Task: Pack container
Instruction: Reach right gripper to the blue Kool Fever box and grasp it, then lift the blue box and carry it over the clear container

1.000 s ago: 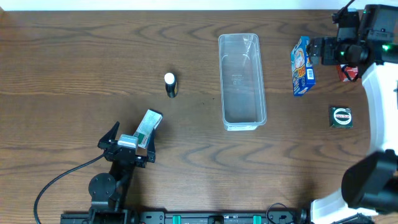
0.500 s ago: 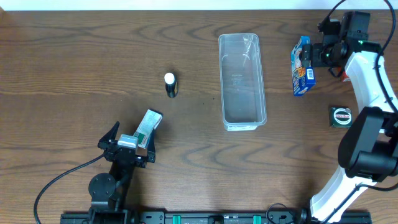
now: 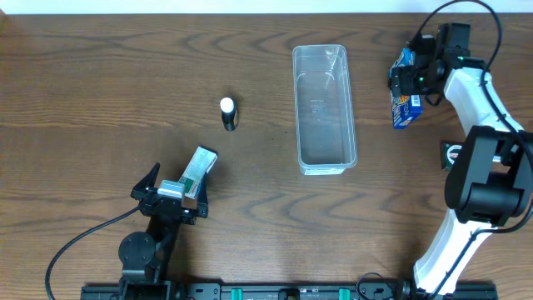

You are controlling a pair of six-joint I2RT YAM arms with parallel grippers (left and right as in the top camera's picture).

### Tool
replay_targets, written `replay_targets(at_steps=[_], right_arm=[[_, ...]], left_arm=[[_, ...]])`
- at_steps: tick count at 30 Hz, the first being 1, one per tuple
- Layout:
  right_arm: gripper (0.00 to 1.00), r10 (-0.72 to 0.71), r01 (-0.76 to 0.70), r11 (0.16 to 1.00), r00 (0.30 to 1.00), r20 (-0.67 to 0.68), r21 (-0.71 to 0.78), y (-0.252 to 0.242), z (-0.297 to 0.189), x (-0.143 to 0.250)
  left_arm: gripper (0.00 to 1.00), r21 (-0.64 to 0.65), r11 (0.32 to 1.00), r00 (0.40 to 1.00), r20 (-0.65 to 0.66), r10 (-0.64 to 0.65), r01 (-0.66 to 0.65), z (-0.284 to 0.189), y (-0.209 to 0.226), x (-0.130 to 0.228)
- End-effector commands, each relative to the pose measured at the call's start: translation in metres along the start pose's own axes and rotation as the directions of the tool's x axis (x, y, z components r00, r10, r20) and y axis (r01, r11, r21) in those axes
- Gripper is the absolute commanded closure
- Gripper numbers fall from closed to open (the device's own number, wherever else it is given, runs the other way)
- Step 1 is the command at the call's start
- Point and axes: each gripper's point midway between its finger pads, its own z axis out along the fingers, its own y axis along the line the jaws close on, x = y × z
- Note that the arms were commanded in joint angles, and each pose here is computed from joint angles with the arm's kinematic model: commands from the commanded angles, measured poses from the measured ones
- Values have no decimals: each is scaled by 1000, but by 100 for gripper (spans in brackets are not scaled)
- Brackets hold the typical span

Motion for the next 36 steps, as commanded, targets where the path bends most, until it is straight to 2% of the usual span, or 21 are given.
replay_targets(at_steps=[1, 3, 6, 8, 14, 18, 21, 32, 36], right_arm=[[26, -9, 9, 1000, 1000, 11, -5, 5, 3, -5], [32, 7, -7, 1000, 1000, 14, 5, 3, 3, -6], [48, 33, -34, 998, 999, 11, 51, -6, 3, -5], [51, 33, -34, 998, 999, 9, 57, -7, 3, -5], [72, 35, -35, 998, 999, 9, 57, -7, 2, -5], [73, 36, -36, 998, 999, 10, 57, -7, 2, -5], [81, 55, -55, 997, 998, 15, 55, -7, 0, -6], [82, 64, -68, 997, 994, 89, 35, 0, -33, -26], [81, 69, -68, 998, 988, 135, -16, 11, -57, -38]], left_arm=[[2, 14, 1000, 999, -43, 10, -9, 1, -3, 15], [2, 14, 1000, 999, -43, 10, -9, 1, -3, 15], [2, 14, 1000, 999, -43, 10, -9, 1, -3, 15], [2, 14, 1000, 999, -43, 10, -9, 1, -3, 15], [2, 14, 1000, 999, -43, 10, -9, 1, -3, 15], [2, 14, 1000, 999, -43, 10, -9, 1, -3, 15], [2, 14, 1000, 999, -43, 10, -9, 1, -3, 15], [2, 14, 1000, 999, -43, 10, -9, 1, -3, 15], [2, 14, 1000, 999, -43, 10, -9, 1, -3, 15]])
